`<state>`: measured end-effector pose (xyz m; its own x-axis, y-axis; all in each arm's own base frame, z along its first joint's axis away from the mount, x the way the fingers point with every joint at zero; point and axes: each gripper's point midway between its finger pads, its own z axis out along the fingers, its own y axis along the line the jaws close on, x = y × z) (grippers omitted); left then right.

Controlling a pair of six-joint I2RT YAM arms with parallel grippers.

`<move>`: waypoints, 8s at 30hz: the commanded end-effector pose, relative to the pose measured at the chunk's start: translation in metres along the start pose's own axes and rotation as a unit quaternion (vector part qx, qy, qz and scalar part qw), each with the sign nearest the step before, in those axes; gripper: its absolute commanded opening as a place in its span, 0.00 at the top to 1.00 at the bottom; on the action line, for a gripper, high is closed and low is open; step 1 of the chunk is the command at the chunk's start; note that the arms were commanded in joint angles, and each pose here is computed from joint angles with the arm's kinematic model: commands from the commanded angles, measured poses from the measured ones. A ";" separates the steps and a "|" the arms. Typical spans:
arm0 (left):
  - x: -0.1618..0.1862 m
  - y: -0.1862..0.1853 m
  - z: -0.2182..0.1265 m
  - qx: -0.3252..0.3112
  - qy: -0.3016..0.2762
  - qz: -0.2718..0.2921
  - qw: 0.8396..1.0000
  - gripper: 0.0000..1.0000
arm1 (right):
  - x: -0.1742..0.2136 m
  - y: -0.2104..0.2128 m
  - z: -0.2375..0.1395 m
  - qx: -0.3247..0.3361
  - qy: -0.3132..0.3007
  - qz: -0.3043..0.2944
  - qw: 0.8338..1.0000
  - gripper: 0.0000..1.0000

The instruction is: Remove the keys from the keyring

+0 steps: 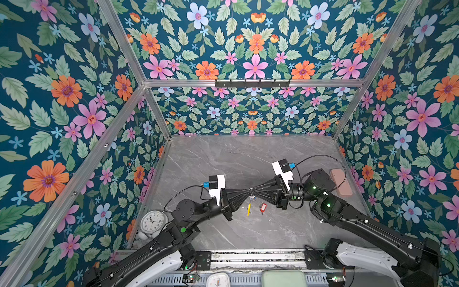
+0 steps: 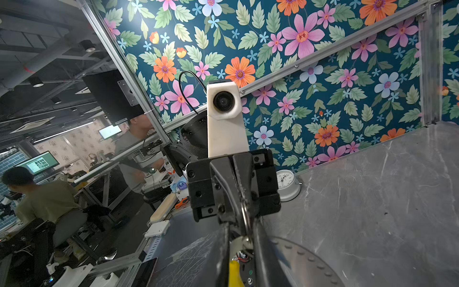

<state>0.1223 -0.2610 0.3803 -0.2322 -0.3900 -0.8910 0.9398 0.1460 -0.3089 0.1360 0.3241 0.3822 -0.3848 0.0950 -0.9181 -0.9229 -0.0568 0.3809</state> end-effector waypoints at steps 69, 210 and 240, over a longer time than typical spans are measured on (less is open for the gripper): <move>-0.004 -0.002 0.008 0.000 0.048 -0.013 0.999 1.00 | -0.039 -0.003 -0.028 0.177 -0.017 -0.119 0.977 0.62; 0.023 -0.018 0.013 0.039 0.185 -0.031 0.982 0.69 | 0.014 0.038 -0.015 0.010 0.187 -0.094 0.978 1.00; 0.024 -0.030 0.009 0.075 0.183 -0.037 0.979 0.90 | 0.010 0.019 -0.012 0.030 0.176 -0.076 0.981 1.00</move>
<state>0.0941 -0.2827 0.3635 -0.3680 -0.0170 -0.9297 0.9297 0.0105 -0.3682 0.1119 0.3096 0.3668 -0.2529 -0.2933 -0.9220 -0.9642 -0.0017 0.2650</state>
